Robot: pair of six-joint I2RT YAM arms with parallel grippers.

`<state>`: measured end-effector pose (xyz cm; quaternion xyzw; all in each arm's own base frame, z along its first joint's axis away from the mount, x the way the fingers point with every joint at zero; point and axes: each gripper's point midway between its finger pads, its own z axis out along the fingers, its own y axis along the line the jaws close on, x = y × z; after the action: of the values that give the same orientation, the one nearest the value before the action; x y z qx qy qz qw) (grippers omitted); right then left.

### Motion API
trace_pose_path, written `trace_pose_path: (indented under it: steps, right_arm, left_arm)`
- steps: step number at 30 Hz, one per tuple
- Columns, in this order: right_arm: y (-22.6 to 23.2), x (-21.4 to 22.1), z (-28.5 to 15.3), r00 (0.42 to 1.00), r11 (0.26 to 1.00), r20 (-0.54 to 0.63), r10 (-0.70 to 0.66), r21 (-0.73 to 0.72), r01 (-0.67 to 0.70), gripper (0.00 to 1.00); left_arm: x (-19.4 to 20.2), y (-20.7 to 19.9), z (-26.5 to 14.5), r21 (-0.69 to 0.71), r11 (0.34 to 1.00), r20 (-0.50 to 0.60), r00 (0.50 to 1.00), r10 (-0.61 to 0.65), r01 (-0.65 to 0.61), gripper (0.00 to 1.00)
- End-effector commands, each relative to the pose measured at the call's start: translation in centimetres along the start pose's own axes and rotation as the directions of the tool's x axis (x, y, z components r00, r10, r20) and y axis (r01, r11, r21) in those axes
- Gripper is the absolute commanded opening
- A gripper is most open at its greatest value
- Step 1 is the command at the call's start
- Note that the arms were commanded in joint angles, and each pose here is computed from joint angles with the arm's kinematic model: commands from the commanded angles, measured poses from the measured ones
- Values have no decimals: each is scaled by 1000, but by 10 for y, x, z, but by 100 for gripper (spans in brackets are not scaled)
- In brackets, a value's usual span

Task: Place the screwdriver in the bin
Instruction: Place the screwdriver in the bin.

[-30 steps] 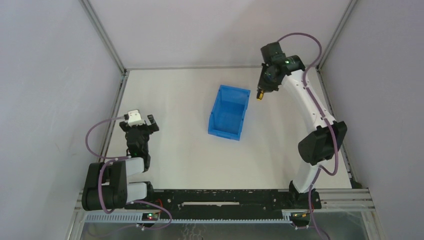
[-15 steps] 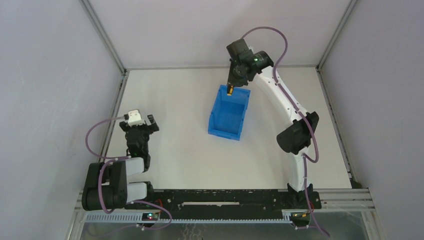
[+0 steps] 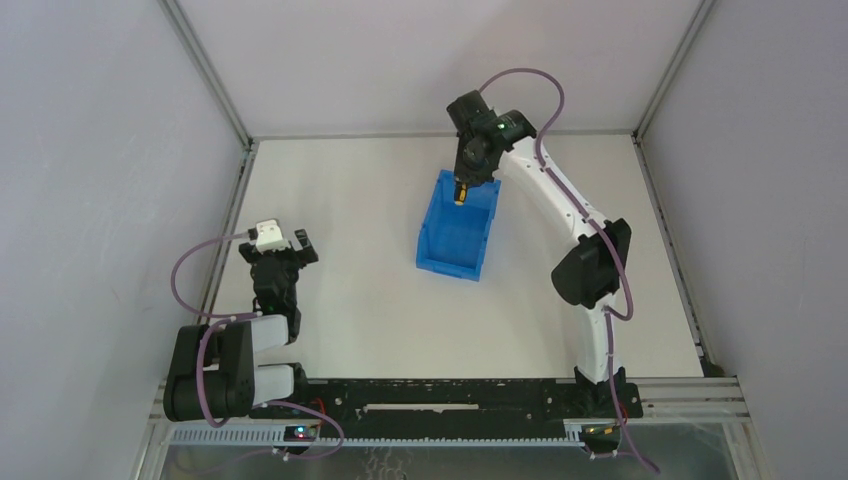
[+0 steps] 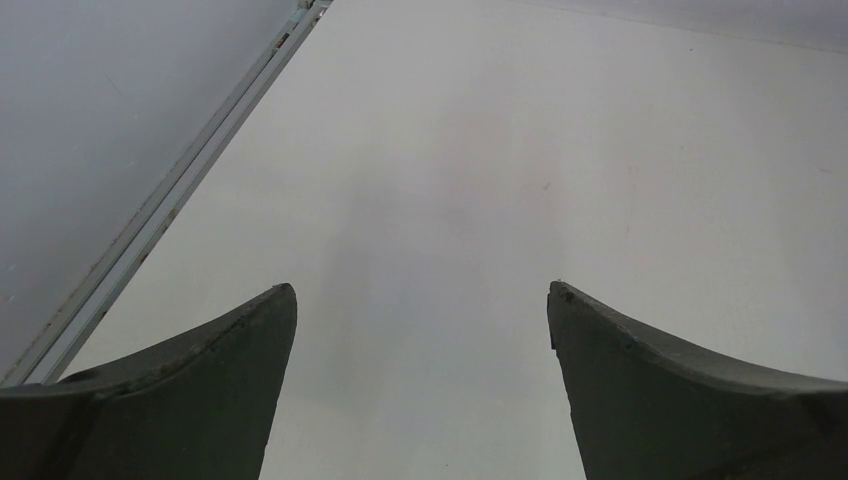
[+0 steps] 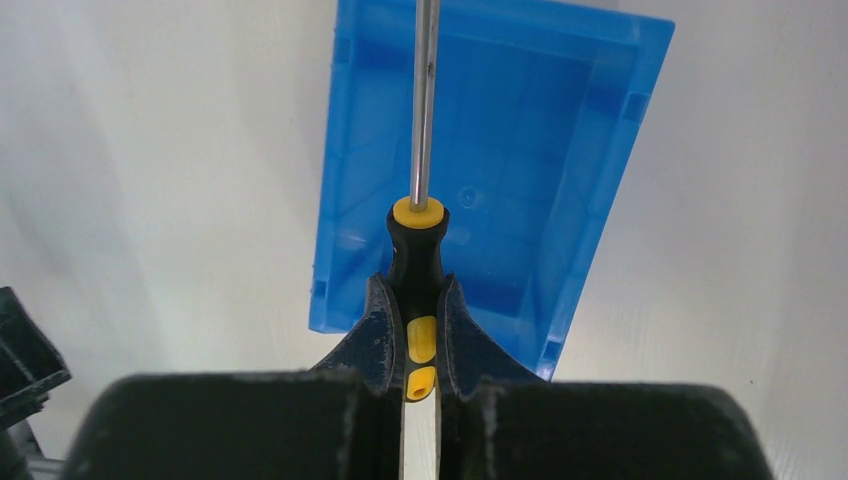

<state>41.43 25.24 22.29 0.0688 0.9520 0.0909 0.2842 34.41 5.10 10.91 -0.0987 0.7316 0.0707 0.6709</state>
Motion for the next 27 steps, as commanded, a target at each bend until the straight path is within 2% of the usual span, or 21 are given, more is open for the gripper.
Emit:
trace_pose_path:
  steps: [1,27]
  right_arm:
    - [7,5,12,1000,1000,2,-2,2,2,0]
    - [4,62,66,986,989,-97,-136,46,141,0]
  left_arm:
    - [-26,-2,7,-3,1000,77,997,4,-4,100]
    - [-26,-2,7,-2,1000,77,997,4,-4,100]
